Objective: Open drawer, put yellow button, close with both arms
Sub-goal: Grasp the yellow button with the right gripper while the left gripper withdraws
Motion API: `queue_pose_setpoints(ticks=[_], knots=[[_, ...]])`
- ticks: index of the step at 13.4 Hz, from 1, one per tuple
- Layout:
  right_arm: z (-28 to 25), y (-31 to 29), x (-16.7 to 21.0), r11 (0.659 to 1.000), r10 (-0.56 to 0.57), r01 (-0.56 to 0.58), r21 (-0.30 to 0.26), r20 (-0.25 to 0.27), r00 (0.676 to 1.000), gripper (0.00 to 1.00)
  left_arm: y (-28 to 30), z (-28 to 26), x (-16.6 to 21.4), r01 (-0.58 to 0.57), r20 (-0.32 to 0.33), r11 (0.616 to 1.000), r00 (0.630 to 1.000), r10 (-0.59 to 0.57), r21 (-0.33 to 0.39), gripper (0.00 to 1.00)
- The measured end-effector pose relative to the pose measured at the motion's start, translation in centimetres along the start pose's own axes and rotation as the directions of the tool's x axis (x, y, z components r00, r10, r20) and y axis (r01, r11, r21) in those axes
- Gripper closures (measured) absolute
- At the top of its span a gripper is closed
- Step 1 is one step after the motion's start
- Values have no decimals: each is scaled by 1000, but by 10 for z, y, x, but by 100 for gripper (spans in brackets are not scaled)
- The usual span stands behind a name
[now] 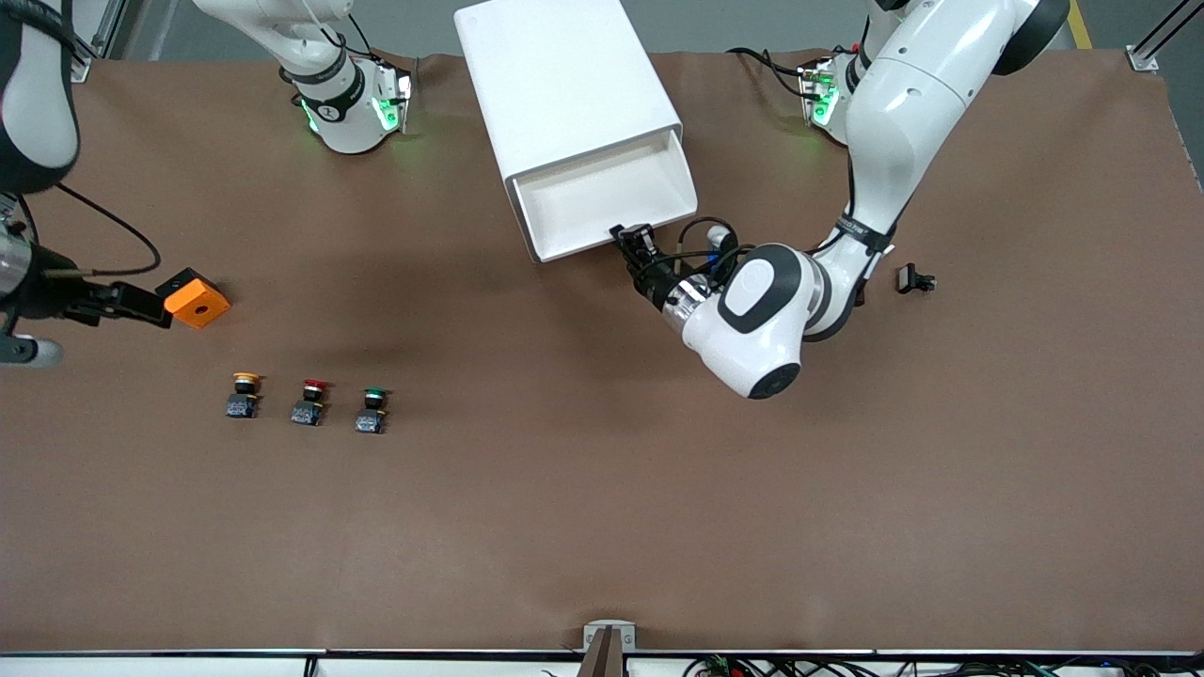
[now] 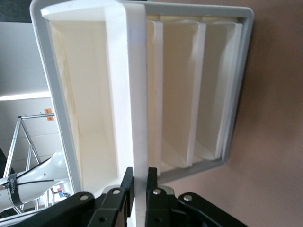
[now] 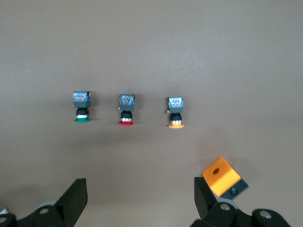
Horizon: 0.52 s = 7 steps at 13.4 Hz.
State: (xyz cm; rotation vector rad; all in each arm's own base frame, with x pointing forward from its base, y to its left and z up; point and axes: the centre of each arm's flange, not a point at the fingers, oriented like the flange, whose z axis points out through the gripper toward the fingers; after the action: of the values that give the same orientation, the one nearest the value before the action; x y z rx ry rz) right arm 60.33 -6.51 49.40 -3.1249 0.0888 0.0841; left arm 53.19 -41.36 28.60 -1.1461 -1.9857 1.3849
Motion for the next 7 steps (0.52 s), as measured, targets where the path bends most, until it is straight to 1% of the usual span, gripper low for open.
queue_pose_setpoints(ticks=[2,3,5,7], knots=[[53,14,14,1000,21,-21,-5,-39,999,0,3,-8,-1,-15,21,1000,1000,16,-20,86],[82,22,17,999,34,-35,-8,-68,997,0,4,-13,-1,-20,37,999,999,21,-33,86],[142,36,14,999,47,-49,-15,-124,991,0,6,-25,-2,-28,68,998,997,32,-55,86],[194,42,7,999,40,-43,-23,-148,988,0,11,-42,1,-43,100,996,994,51,-76,86]])
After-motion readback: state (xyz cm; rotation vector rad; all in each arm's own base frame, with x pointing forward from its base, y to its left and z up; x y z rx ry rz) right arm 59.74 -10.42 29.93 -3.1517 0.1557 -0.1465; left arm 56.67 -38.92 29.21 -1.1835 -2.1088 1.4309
